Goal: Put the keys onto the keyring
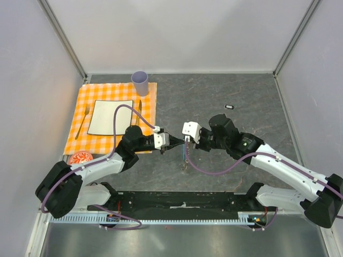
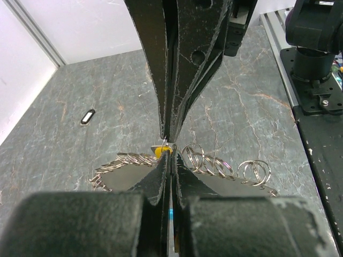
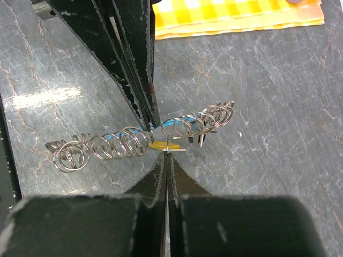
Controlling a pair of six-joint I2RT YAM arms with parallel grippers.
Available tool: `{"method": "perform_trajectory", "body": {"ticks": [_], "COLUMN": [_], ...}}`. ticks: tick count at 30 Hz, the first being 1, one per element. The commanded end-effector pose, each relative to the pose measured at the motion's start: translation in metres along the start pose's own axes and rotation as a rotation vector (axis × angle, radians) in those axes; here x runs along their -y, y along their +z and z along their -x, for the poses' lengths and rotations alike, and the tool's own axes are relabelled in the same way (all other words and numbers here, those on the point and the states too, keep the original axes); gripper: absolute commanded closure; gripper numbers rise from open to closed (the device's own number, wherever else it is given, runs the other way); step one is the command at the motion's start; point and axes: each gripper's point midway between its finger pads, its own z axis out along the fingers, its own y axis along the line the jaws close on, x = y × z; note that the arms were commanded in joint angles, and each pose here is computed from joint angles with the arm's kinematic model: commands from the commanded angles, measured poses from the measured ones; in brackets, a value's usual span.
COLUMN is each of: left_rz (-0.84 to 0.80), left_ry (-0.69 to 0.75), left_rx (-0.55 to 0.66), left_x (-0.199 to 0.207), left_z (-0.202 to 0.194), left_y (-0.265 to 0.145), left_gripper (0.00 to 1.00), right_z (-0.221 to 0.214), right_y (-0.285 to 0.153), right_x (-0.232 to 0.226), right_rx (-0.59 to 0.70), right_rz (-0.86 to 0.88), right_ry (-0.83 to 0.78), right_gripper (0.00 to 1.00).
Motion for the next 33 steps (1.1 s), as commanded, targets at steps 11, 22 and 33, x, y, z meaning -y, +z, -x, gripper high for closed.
{"method": "perform_trajectory", "body": {"ticks": [11, 22, 33], "left_rz": [0.068, 0.088, 0.064], "left_ry": [0.057, 0.064, 0.061], "left_rx": [0.06, 0.069, 0.09], "left_x": [-0.014, -0.016, -0.012], "left_z": [0.021, 0.023, 0.028], "left_y": [-0.003, -0.005, -0.003], "left_gripper": [0.98, 0.98, 0.98], "right_z": [0.01, 0.009, 0.01], "right_y": [-0.006, -0.005, -0.003], "right_x": [-0.006, -0.007, -0.009], "right_rx": [0.055, 0.048, 0.052], "right_rz": [0.035, 0.044, 0.054], "right_ry": [0.0, 0.0, -0.003], "right_gripper": [1.0, 1.0, 1.0]}}
